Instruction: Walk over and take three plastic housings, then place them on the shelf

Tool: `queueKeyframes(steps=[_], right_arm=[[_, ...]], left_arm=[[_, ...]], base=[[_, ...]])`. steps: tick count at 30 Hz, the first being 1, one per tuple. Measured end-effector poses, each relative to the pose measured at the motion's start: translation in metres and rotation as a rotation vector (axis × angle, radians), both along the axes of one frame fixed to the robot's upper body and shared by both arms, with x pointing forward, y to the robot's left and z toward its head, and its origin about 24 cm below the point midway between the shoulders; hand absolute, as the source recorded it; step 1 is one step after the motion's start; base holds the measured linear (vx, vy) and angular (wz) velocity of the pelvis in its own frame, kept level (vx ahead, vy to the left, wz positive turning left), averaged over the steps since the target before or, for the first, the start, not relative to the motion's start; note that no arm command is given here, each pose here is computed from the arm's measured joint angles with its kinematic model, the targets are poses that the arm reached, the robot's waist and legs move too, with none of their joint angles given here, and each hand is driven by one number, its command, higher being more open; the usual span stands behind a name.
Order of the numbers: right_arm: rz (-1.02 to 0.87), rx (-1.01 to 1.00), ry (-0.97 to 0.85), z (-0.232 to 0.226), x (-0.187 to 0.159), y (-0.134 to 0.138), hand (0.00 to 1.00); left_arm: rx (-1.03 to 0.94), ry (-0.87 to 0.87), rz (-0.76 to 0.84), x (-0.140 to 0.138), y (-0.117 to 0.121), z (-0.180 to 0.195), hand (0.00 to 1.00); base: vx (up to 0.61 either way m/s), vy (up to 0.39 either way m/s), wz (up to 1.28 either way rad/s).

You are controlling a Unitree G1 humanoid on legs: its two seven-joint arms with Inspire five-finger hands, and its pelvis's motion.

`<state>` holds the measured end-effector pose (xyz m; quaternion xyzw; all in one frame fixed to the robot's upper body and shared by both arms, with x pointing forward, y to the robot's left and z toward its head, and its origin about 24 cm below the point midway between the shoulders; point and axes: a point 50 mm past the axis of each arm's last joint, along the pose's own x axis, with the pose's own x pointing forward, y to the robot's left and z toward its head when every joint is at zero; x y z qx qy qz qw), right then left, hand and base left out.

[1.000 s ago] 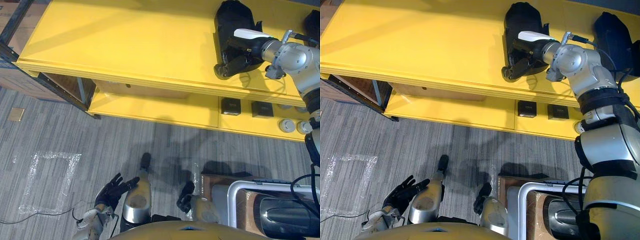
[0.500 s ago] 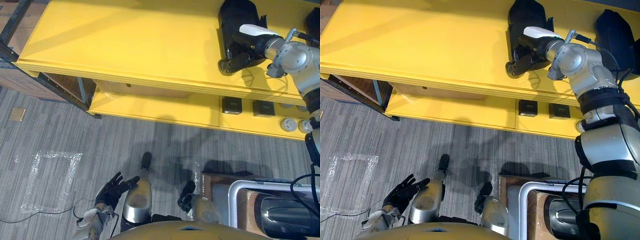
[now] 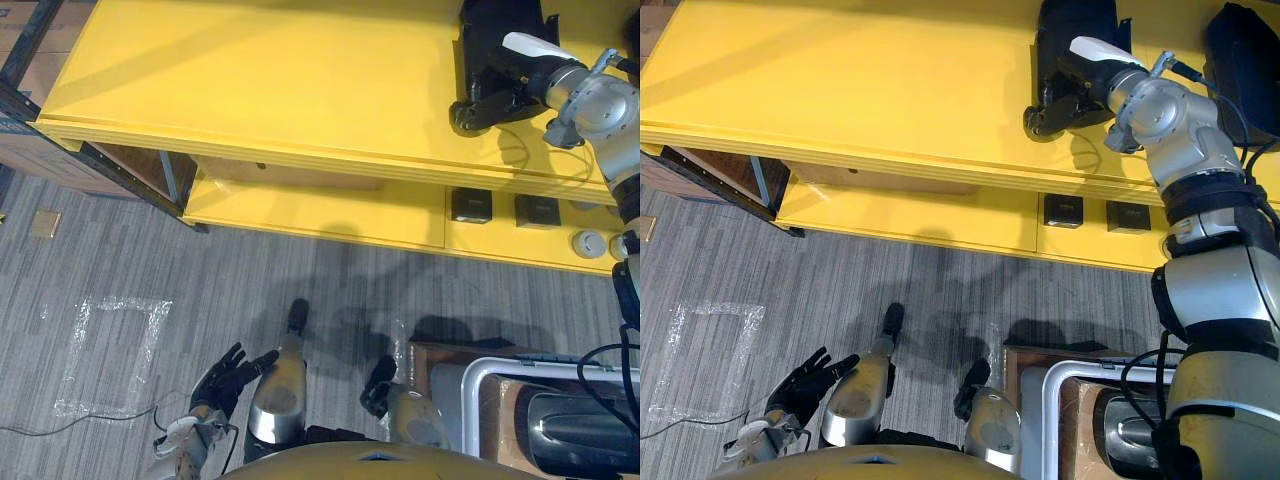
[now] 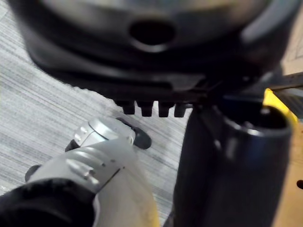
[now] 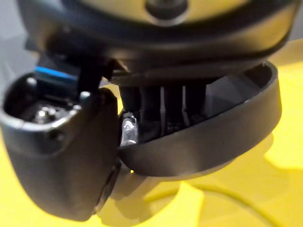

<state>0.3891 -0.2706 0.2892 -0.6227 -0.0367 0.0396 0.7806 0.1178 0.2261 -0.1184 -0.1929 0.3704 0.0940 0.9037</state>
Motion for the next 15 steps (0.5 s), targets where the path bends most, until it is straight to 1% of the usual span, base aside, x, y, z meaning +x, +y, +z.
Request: queueKeyframes(steps=[4,5,15], right_arm=[[-0.040,0.027,-0.001,0.003,0.000,-0.007,0.00],[-0.044,0.033,-0.004,0.003,0.000,-0.008,1.00],[-0.039,0.050,-0.041,0.013,-0.001,-0.007,1.00]], left_arm=[[-0.001,-0.001,-0.001,0.000,-0.001,0.000,1.00],[-0.002,0.000,-0.002,0.000,-0.001,0.000,1.00],[-0.004,-0.008,-0.003,0.002,-0.002,0.001,1.00]], base=[[-0.01,-0.026,0.01],[-0.01,-0.033,0.00],[-0.01,-0.037,-0.01]])
